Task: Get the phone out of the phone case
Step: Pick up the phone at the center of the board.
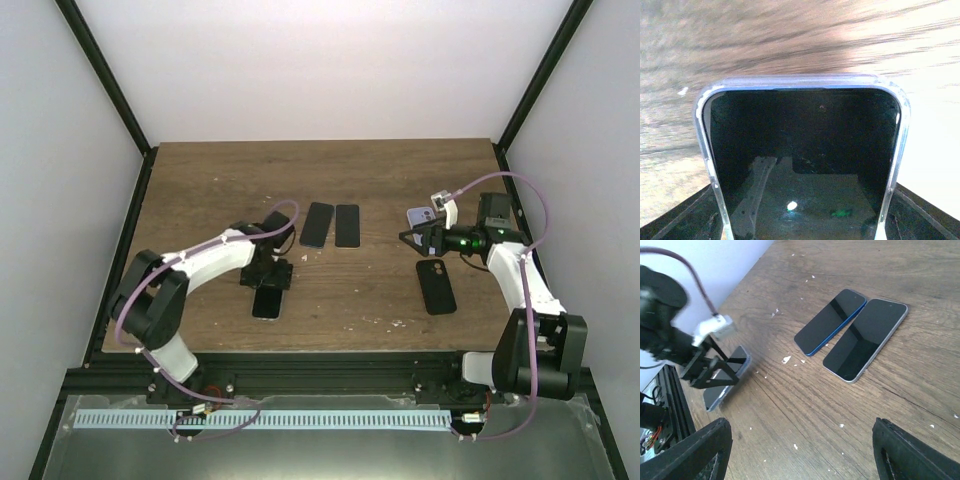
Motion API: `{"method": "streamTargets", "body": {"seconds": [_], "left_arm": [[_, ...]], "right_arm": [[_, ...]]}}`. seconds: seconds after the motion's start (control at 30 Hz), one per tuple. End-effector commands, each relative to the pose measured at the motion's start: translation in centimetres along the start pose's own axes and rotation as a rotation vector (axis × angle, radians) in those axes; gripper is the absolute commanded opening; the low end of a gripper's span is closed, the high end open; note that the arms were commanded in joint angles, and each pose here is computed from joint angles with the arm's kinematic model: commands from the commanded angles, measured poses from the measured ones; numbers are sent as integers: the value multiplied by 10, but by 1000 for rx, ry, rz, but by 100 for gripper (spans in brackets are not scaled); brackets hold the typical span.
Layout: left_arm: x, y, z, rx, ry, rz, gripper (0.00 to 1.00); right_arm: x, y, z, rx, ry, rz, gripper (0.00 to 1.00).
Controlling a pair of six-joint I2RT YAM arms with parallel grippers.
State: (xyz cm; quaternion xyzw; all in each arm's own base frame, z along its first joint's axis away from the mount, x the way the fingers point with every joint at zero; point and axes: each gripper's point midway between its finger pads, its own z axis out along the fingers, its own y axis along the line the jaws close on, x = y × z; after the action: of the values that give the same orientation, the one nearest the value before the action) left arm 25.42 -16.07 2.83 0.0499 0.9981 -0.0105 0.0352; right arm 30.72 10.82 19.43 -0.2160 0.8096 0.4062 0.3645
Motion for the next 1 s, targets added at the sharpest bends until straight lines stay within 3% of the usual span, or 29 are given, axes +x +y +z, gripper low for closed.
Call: {"method": "streamTargets", "body": {"seconds": [0.0,0.1,0.27,0.3,0.33,0.5,0.63,0.8,0.97], "left_arm": [[-26,-53,-79,156,-221,52,57],[-35,-85,-120,288,-359,62,55],[-53,-121,-183,493,-636,34,53],[-59,-126,-196,528,-698,14,53],[-61,-131,-207,559,-742,0,53],[-63,-164,-253,763,-909,19,50],[-69,-167,-266,745,-964,-26,50],[-75,-159,-267,725,-993,-133,52],[-75,-143,-268,736,-1039,-246,52]], "right_arm": [[-13,-6,-2,41,-1,-30,79],[-28,-4,-10,88,-11,-87,80],[-75,38,-39,124,-103,-349,83],[-81,46,-42,101,-112,-363,89],[-84,58,-43,46,-118,-369,98],[-79,114,-44,-305,-124,-288,100],[-79,112,-24,-249,-43,-267,83],[-44,125,18,-178,114,-354,74],[-15,138,49,-171,232,-377,58]]}}
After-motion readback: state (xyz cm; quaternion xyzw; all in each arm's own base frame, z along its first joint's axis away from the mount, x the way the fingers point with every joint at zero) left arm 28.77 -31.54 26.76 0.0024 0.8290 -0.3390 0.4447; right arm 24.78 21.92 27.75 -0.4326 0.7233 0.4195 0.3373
